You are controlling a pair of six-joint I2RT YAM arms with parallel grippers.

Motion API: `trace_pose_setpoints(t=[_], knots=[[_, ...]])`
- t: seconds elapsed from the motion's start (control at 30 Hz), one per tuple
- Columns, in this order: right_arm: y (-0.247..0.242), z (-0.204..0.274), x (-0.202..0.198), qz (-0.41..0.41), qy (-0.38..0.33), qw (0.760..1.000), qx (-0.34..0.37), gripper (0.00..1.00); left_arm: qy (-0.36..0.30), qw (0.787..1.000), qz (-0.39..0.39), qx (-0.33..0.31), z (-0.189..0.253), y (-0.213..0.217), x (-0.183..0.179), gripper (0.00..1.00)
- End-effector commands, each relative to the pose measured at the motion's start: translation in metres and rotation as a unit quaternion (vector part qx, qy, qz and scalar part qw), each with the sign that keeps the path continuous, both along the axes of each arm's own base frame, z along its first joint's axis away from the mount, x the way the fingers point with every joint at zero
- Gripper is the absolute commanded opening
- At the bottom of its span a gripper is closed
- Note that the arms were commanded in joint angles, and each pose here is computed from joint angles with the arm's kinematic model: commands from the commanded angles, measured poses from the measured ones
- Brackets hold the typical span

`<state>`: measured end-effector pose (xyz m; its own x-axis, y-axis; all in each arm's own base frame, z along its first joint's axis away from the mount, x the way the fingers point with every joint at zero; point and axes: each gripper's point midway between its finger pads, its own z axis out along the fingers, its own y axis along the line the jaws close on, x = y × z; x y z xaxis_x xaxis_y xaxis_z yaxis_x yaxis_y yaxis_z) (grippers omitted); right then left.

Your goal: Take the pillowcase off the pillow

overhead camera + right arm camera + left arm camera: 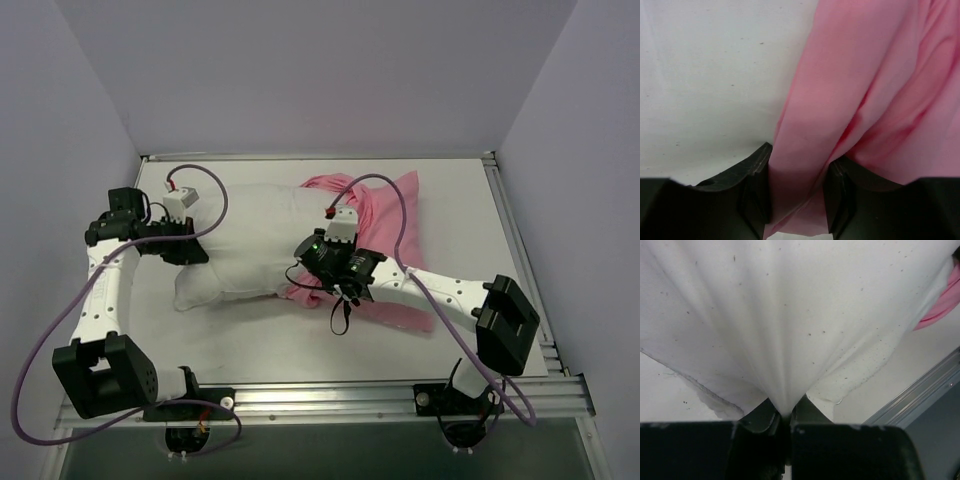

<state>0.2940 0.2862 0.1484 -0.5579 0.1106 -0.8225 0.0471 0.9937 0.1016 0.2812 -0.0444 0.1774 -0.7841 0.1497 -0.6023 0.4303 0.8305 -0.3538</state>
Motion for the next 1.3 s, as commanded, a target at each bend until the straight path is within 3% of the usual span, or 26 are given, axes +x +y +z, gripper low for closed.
trace_pose_setpoints(t=[0.0,0.1,0.17,0.47,0.63,0.77,0.97,1.0,1.1,1.17,1.27], knots=[[-0.028,-0.011,0.006,-0.050,-0.005,0.999,0.019,0.34,-0.110,0.993,0.019,-0.023,0.074,0.002,0.020,0.02],[-0.049,-0.019,-0.002,-0.065,0.000,0.998,0.021,0.09,-0.137,0.988,0.065,-0.034,0.106,0.018,0.028,0.02],[-0.062,-0.023,-0.005,-0.075,0.003,0.997,0.016,0.00,-0.161,0.983,0.081,-0.033,0.129,0.028,0.033,0.02],[-0.201,-0.049,-0.008,-0.201,0.025,0.979,-0.036,0.00,-0.276,0.944,0.175,-0.036,0.236,0.078,0.044,0.02],[-0.285,-0.042,0.007,-0.285,0.015,0.958,-0.017,0.00,-0.345,0.910,0.210,-0.090,0.314,0.111,0.040,0.02],[-0.350,-0.051,0.018,-0.349,0.037,0.936,-0.011,0.00,-0.370,0.891,0.244,-0.092,0.340,0.151,0.033,0.02],[-0.421,-0.058,0.024,-0.423,0.050,0.905,0.013,0.00,-0.367,0.892,0.257,-0.056,0.331,0.167,0.029,0.02],[-0.419,-0.050,0.036,-0.411,0.028,0.911,0.025,0.00,-0.367,0.898,0.238,-0.046,0.325,0.162,0.031,0.02],[-0.363,-0.031,0.062,-0.320,0.005,0.946,0.044,0.00,-0.318,0.928,0.195,-0.008,0.274,0.140,0.033,0.02],[-0.309,-0.029,0.071,-0.257,0.008,0.964,0.064,0.00,-0.286,0.950,0.124,-0.001,0.243,0.088,0.035,0.02],[-0.276,-0.034,0.069,-0.237,0.022,0.966,0.105,0.00,-0.230,0.972,0.042,0.008,0.189,0.031,0.036,0.06]])
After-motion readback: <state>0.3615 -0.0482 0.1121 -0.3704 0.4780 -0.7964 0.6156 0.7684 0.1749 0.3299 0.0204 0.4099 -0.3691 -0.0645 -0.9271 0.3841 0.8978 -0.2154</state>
